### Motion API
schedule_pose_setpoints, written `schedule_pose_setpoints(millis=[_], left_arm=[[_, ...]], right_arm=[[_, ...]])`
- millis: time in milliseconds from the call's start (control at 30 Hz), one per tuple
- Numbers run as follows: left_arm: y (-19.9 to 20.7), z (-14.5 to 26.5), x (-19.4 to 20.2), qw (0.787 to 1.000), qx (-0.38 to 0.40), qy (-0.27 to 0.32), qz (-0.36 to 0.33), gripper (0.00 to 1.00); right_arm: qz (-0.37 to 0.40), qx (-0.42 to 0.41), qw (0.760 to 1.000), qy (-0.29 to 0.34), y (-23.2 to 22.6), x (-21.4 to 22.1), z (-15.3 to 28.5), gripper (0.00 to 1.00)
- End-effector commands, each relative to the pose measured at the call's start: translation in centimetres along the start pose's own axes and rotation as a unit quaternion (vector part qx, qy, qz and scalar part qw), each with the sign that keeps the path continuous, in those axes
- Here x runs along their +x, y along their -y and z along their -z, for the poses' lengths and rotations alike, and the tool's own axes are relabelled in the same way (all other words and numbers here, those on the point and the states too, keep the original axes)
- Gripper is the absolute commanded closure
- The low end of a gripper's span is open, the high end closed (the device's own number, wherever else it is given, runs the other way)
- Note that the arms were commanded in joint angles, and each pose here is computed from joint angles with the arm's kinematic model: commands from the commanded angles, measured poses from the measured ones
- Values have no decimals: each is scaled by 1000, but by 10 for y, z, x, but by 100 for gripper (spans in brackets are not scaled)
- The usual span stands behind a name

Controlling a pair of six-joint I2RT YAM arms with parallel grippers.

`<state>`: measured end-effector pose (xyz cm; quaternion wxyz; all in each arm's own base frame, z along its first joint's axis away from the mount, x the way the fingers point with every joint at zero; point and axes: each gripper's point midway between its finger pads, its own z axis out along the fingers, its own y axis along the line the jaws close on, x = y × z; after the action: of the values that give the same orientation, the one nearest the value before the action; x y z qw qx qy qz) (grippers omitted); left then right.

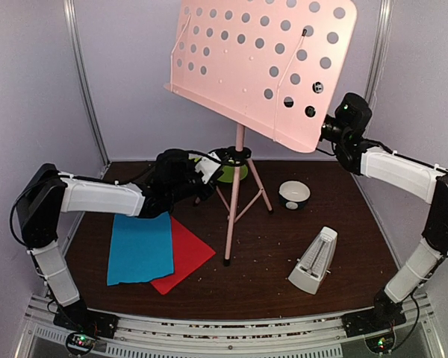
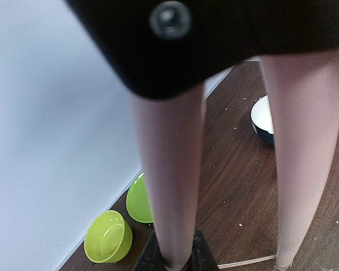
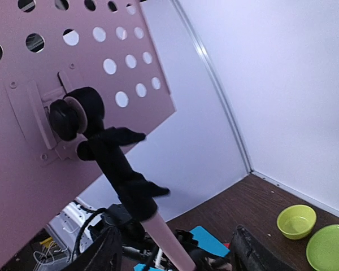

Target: Set up the instrument practice props

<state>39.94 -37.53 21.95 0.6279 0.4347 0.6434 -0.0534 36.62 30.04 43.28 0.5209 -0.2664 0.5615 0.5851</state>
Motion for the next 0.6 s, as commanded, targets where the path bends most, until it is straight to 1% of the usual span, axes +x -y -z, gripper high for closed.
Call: schedule_pose_setpoints(millis=[0, 167, 267, 467, 500, 567], left_arm=[[-29, 8, 3, 999, -43, -10, 11, 100], [-25, 6, 10, 999, -39, -20, 12, 100], [-25, 6, 13, 999, -37, -27, 15, 100], [-26, 14, 16, 998, -43, -35, 35, 100], [-26, 16, 15, 998, -41, -33, 38, 97], [-24, 18, 12, 998, -31, -29, 42, 87]], right_arm=[[-10, 68, 998, 13, 18, -2, 16, 33], [-14, 101, 995, 6, 31, -2, 17, 29], [-20, 122, 992, 0, 34, 4, 23, 29], [-41, 173, 984, -20, 39, 40, 47, 30], [-44, 182, 982, -25, 40, 47, 51, 30], [-52, 203, 977, -38, 43, 64, 57, 32]])
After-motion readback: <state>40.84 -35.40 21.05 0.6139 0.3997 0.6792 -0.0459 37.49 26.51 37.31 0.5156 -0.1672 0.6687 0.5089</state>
